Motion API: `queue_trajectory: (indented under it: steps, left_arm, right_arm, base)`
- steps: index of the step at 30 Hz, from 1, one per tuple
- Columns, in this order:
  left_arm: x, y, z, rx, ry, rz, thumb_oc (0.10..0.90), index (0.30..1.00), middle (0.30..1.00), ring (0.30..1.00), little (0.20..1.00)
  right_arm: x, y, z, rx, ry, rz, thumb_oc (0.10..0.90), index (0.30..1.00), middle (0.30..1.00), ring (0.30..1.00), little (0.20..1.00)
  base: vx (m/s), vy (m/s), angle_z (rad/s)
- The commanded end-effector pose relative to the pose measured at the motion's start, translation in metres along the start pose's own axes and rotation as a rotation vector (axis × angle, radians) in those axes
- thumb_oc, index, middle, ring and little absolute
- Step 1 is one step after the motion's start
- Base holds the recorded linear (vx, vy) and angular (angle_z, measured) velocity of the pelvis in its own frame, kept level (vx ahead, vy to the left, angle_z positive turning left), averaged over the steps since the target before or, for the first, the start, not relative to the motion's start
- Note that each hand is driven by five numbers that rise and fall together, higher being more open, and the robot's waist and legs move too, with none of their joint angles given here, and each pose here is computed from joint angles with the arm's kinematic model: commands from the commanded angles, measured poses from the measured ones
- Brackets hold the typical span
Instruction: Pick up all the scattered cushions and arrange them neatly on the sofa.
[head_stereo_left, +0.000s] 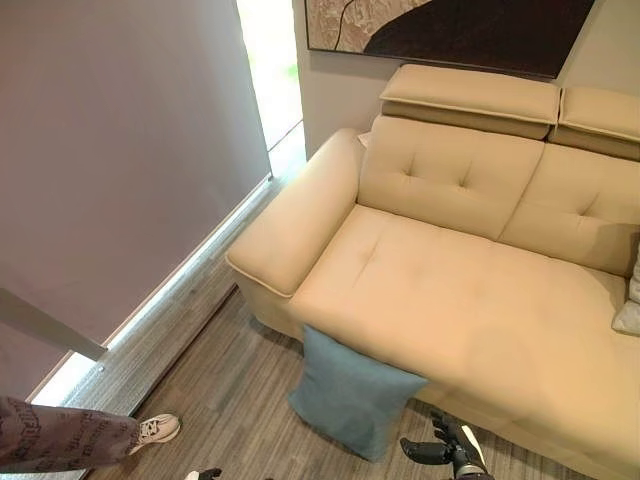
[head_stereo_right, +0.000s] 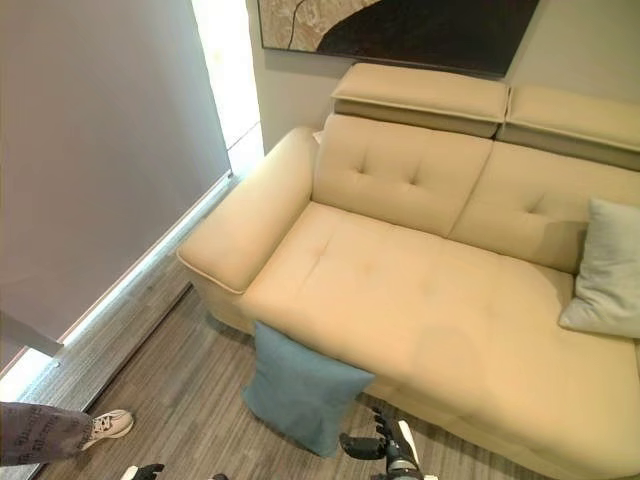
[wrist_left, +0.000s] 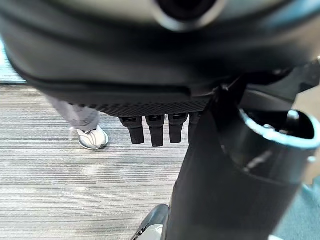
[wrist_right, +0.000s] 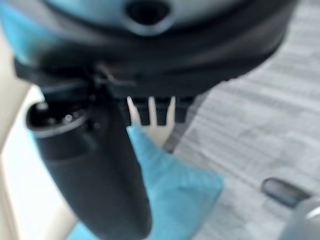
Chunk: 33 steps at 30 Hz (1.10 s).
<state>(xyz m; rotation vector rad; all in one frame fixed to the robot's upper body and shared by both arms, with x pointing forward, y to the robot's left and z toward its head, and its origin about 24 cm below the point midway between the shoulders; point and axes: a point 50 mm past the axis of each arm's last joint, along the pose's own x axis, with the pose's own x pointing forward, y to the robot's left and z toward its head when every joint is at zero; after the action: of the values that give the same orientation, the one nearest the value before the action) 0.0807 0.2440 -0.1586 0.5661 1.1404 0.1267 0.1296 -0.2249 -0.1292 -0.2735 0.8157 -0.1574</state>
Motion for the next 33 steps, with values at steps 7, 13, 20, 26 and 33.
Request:
queue_trajectory:
  steps: [7,13,20,26,33]
  left_arm:
    - [0.010,0.028,0.108,-0.215,-0.321,0.132,0.800,0.900,0.900,0.900,0.900]
    - [0.005,0.061,0.152,-0.273,-0.479,0.246,0.800,0.900,0.900,0.900,0.900]
    - [-0.022,0.090,0.221,-0.371,-0.764,0.316,0.800,0.900,0.900,0.900,0.900]
    - [-0.048,0.123,0.270,-0.435,-0.932,0.397,0.800,0.900,0.900,0.900,0.900]
    - [-0.070,0.148,0.311,-0.470,-1.021,0.455,0.800,0.900,0.900,0.900,0.900]
  right_arm:
    - [0.014,-0.012,0.068,-0.002,-0.273,-0.068,0.800,0.900,0.900,0.900,0.900]
    - [0.014,-0.018,0.081,0.076,-0.323,-0.100,0.800,0.900,0.900,0.900,0.900]
    - [0.016,-0.026,0.102,0.129,-0.391,-0.167,0.800,0.900,0.900,0.900,0.900]
    - [0.020,-0.027,0.145,0.212,-0.507,-0.205,0.800,0.900,0.900,0.900,0.900]
    - [0.021,-0.023,0.201,0.284,-0.637,-0.217,0.800,0.900,0.900,0.900,0.900]
  base:
    - [-0.08,0.047,-0.14]
    - [-0.13,0.075,-0.16]
    - [-0.05,0.038,0.01]
    - [-0.08,0.012,0.00]
    - [-0.06,0.008,0.00]
